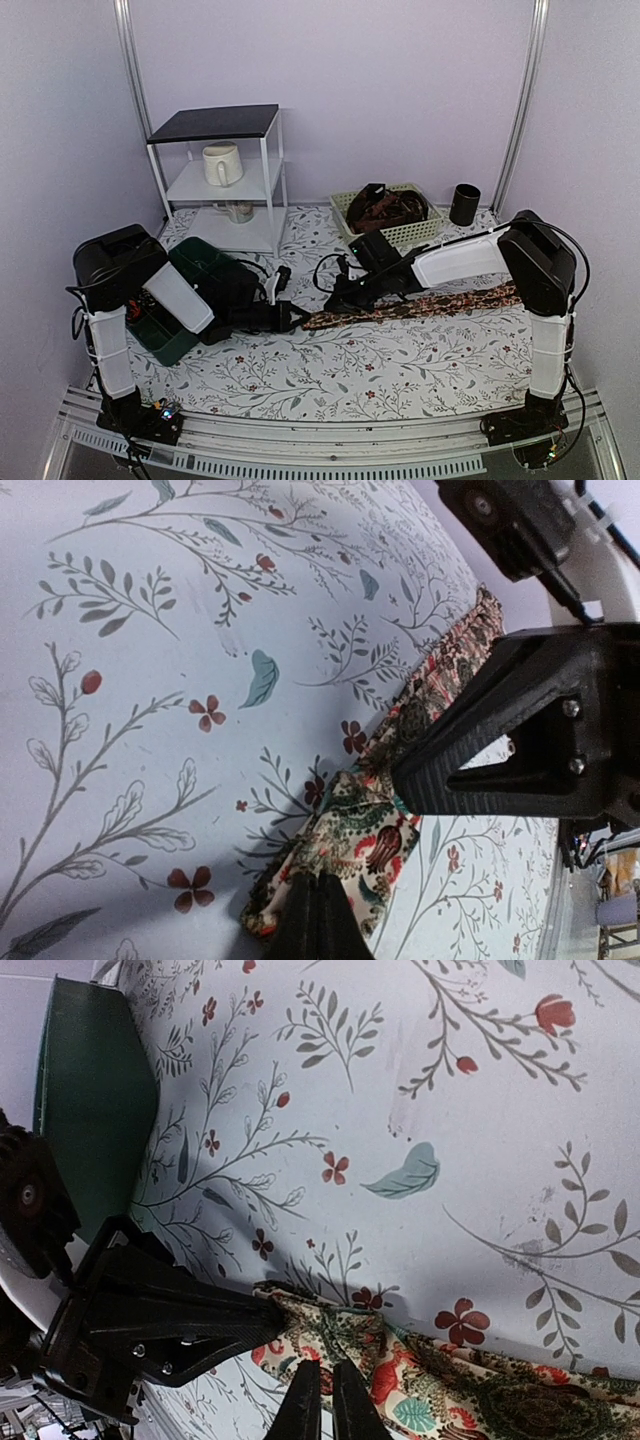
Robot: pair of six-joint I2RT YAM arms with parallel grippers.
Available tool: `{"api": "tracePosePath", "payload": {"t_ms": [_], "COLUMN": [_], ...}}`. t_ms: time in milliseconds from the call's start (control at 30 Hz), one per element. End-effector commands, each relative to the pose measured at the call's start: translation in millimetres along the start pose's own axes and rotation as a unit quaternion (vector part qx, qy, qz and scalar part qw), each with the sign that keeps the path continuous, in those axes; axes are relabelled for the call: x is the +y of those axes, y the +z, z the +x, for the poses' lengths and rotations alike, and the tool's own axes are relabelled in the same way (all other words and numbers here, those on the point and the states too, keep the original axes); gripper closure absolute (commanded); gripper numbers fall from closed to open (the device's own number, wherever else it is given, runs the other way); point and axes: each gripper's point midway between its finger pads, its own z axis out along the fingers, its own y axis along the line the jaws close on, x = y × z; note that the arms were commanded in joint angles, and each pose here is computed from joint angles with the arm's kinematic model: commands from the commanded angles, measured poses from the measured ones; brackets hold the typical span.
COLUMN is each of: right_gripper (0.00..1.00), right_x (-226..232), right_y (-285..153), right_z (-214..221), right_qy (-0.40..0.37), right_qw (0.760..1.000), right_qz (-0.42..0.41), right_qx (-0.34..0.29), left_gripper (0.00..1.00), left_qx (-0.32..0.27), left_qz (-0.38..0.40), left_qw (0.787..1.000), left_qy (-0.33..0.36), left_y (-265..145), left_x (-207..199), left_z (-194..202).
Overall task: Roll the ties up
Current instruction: Roll the tie at the center of the board.
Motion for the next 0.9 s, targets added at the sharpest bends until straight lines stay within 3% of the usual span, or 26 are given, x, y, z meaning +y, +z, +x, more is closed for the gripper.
{"api": "tracePosePath", "payload": {"t_ms": [0,300,467,633,867], "right_gripper": [0.93,0.96,0.96,0.97,0.97], "right_x": [-14.0,-33.9,-38.8,-39.0,-40.5], "right_y": [17.7,29.2,27.2,25.8,25.3], "right_z": [13.9,25.9,26.8,26.2,25.1], "right_qy": [0.003,0.009,0.009,0.008,0.01], "right_qw": [1.0,0.998,0.997,0.997,0.997], "right_qz": [0.016,0.048,0.06,0.062,0.063], "right_qx": [0.026,0.049,0.048,0.044,0.04], "left_gripper": [1.0,1.0,1.0,1.0,1.0], "left_qx": [0.046,0.024,0.006,0.033,0.063], "left_qz": [-0.058,-0.048,-0.099,-0.136,-0.088], "left_qw": [0.997,0.998,0.995,0.99,0.994], "left_qy": [-0.028,-0.022,-0.015,-0.006,-0.018], "left_y": [-4.9,-13.2,-33.8,-40.8,-22.9], "left_x": [30.0,16.8,30.3,44.6,34.2], "left_z": [28.4,12.6,6.2,19.8,36.8]}}
